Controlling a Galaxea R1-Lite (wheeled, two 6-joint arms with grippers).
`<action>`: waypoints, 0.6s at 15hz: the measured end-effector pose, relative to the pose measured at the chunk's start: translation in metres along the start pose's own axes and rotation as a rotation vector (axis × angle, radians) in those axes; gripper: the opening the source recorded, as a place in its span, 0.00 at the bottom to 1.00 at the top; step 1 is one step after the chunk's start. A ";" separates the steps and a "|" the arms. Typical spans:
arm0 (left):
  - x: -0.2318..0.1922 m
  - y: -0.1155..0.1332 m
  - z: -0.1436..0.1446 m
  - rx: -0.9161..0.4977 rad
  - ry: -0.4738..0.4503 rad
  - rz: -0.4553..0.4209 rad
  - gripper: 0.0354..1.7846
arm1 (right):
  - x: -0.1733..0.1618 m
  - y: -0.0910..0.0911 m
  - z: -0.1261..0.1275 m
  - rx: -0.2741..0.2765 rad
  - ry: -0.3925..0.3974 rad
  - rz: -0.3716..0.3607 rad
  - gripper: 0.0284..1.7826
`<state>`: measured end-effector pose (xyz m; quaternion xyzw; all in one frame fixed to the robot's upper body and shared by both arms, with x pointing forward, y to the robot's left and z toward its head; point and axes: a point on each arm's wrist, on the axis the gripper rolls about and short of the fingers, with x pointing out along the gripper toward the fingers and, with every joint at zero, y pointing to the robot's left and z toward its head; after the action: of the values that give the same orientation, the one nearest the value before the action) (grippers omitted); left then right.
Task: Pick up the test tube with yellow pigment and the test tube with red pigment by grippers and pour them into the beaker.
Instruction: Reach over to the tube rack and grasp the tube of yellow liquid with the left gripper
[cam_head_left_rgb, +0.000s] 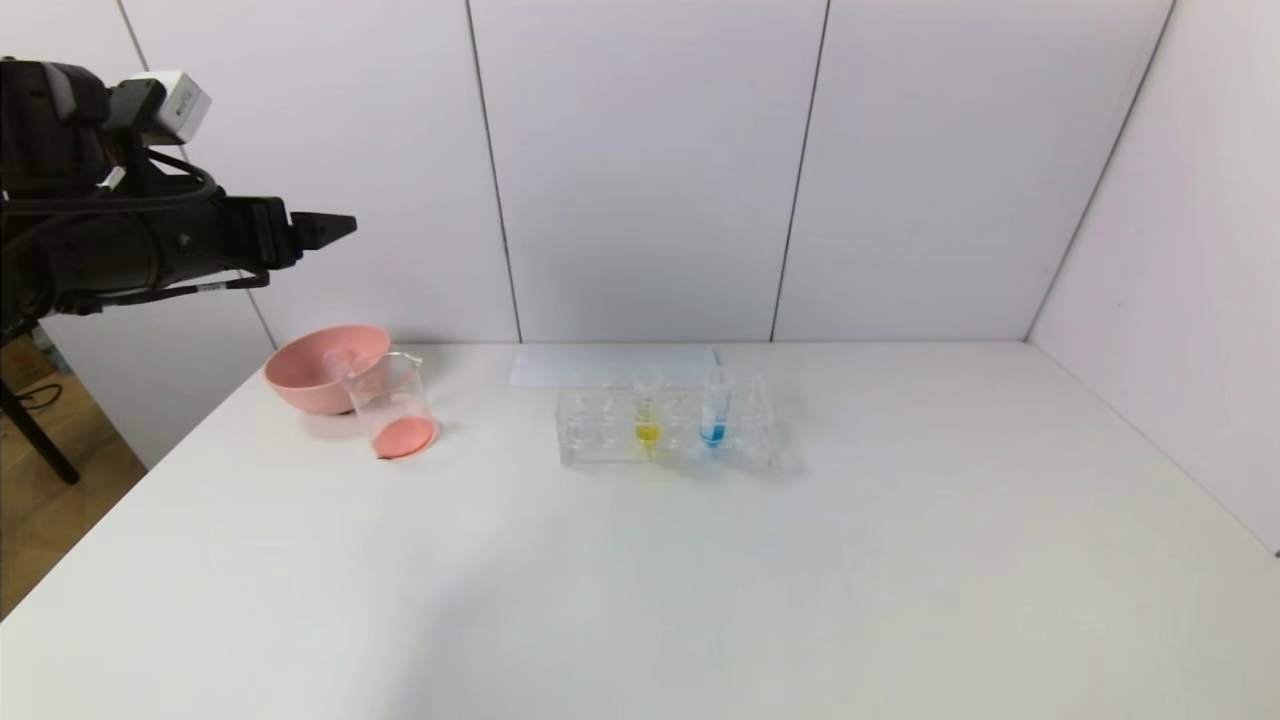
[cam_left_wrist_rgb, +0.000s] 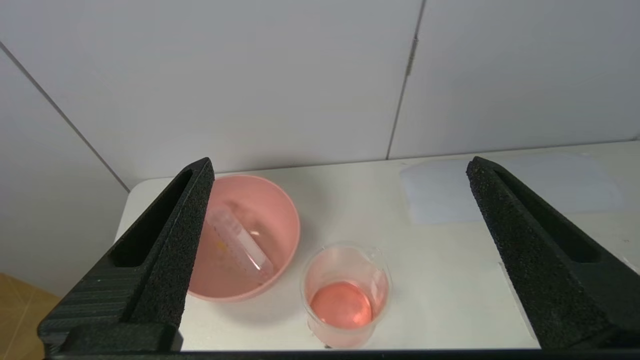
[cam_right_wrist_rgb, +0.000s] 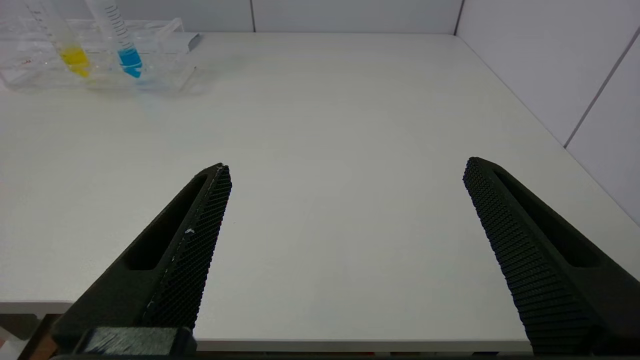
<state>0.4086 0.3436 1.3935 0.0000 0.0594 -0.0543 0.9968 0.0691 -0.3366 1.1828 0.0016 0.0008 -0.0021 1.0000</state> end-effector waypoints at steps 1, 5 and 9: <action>-0.013 -0.008 -0.002 0.001 0.004 -0.018 0.99 | 0.000 0.000 0.000 0.000 0.000 0.000 0.95; -0.063 -0.039 -0.010 0.016 -0.033 -0.123 0.99 | 0.000 0.000 0.000 0.000 0.000 0.000 0.95; -0.095 -0.068 -0.028 0.025 -0.015 -0.281 0.99 | 0.000 0.000 0.000 0.000 0.000 0.000 0.95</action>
<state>0.3044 0.2863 1.3776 0.0036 0.0509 -0.1939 0.9797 0.0692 -0.3366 1.1827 0.0016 0.0011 -0.0021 1.0000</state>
